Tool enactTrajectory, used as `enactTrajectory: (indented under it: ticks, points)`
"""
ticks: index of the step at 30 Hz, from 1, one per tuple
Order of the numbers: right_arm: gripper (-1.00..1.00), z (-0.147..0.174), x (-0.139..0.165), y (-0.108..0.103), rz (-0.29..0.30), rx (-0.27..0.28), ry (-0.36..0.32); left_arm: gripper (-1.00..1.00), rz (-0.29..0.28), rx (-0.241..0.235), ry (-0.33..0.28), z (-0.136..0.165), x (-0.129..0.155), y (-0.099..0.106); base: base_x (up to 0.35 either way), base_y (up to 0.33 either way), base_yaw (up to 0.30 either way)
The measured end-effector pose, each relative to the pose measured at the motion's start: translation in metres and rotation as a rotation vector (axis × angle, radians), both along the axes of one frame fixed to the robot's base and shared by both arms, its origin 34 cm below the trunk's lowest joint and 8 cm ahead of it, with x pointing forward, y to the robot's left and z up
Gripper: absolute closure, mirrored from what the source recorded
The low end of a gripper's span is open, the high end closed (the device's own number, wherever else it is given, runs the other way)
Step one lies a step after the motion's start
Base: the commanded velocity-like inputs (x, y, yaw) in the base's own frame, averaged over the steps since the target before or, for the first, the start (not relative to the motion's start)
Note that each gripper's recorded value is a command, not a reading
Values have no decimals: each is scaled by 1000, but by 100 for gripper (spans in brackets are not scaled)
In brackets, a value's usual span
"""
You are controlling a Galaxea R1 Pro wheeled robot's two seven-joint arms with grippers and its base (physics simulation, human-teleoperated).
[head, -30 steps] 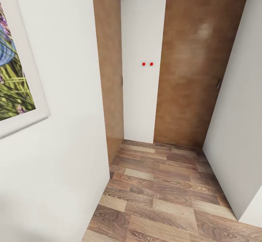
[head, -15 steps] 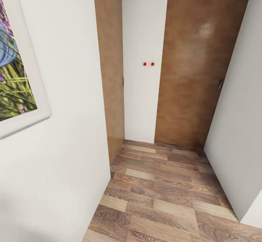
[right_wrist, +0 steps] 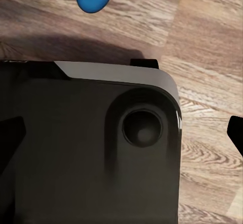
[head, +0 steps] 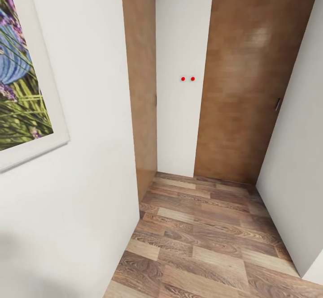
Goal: In the bedroom, move the book from the bed onto either nightstand, and place the two sandals side by side next to the bed.
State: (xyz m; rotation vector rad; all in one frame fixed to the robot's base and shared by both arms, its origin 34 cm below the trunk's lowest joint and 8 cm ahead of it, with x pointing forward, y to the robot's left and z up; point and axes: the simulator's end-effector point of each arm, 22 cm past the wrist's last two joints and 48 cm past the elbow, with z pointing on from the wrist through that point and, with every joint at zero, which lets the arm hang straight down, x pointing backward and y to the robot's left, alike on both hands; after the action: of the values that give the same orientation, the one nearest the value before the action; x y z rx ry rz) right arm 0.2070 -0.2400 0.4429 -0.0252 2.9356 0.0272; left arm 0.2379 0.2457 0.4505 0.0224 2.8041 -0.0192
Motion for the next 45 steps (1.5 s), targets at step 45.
enactTrajectory:
  ticks: [45]
  points:
    - [-100, 0, 0, 0, 0, 0, 0, -100, 0, 0, 0, 0, 0, 0, 36, 5, 2]
